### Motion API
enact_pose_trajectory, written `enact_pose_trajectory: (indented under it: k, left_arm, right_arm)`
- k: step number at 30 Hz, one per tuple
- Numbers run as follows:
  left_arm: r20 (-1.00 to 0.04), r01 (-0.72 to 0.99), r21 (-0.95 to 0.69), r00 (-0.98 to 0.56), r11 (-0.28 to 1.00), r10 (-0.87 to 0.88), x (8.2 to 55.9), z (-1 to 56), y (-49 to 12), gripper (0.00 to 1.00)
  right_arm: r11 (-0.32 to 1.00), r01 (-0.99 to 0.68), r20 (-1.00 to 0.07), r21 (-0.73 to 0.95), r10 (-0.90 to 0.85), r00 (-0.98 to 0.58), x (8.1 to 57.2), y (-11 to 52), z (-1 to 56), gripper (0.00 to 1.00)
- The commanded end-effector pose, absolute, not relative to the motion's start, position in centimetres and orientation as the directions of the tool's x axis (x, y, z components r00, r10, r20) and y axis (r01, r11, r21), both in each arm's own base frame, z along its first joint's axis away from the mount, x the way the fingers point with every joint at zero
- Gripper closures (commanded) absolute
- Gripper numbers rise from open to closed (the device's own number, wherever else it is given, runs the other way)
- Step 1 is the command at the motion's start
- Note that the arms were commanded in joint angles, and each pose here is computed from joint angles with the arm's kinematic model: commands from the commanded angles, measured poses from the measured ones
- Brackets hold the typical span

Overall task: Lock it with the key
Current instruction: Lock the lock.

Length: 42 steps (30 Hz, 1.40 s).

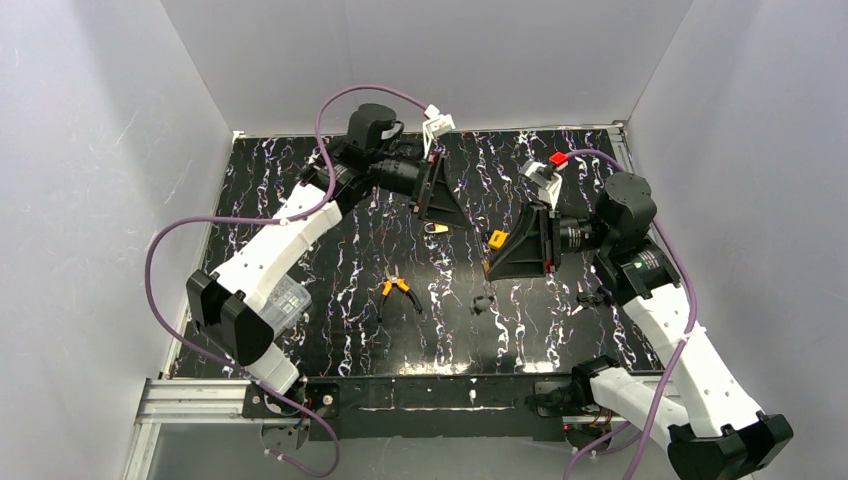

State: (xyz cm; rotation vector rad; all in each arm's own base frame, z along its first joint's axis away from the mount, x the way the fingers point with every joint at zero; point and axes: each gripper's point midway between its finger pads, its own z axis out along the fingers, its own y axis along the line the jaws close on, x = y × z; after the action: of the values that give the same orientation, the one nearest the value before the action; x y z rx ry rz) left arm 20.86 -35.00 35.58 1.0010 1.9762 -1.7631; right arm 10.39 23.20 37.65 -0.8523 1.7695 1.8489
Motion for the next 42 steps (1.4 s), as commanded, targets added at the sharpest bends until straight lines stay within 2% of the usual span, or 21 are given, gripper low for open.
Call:
enact_pose_trajectory:
  k: [1, 8, 15, 21, 24, 29, 39, 42]
  left_arm:
    - [-0.793, 0.73, -0.61, -0.567, -0.309, 0.225, 16.1, 43.4, -32.7, 0.31]
    - [-0.837, 0.74, -0.544, -0.51, -0.397, 0.197, 14.4, 45.5, -31.9, 0.32]
    - [-0.837, 0.741, -0.546, -0.506, -0.39, 0.208, 14.2, 45.5, -31.9, 0.34]
    - [-0.838, 0.744, -0.544, -0.504, -0.388, 0.207, 14.0, 45.5, -31.8, 0.4]
    - [-0.844, 0.749, -0.535, -0.497, -0.391, 0.203, 13.7, 45.8, -31.6, 0.46]
    - [-0.827, 0.743, -0.561, -0.516, -0.365, 0.222, 13.7, 45.2, -31.6, 0.63]
    - [-0.822, 0.746, -0.57, -0.521, -0.345, 0.232, 13.1, 44.7, -31.3, 0.76]
    - [-0.814, 0.743, -0.581, -0.531, -0.333, 0.236, 13.1, 44.6, -31.2, 0.83]
  right_arm:
    - [-0.206, -0.75, -0.778, 0.628, -0.133, -0.614, 7.9, 22.8, 41.3, 0.99]
    - [-0.232, -0.743, -0.777, 0.628, -0.138, -0.614, 8.2, 23.6, 42.0, 0.99]
    - [-0.276, -0.737, -0.785, 0.617, -0.153, -0.6, 7.8, 24.6, 43.2, 0.99]
    - [-0.28, -0.737, -0.786, 0.616, -0.148, -0.6, 7.7, 25.1, 43.5, 0.99]
    - [-0.27, -0.727, -0.773, 0.632, -0.154, -0.615, 8.1, 25.3, 43.1, 0.99]
    - [-0.24, -0.723, -0.76, 0.648, -0.149, -0.632, 8.9, 25.7, 42.7, 0.99]
    - [-0.219, -0.723, -0.754, 0.656, -0.14, -0.642, 9.4, 25.9, 42.5, 0.99]
    - [-0.212, -0.725, -0.754, 0.656, -0.142, -0.641, 9.4, 25.9, 42.4, 0.99]
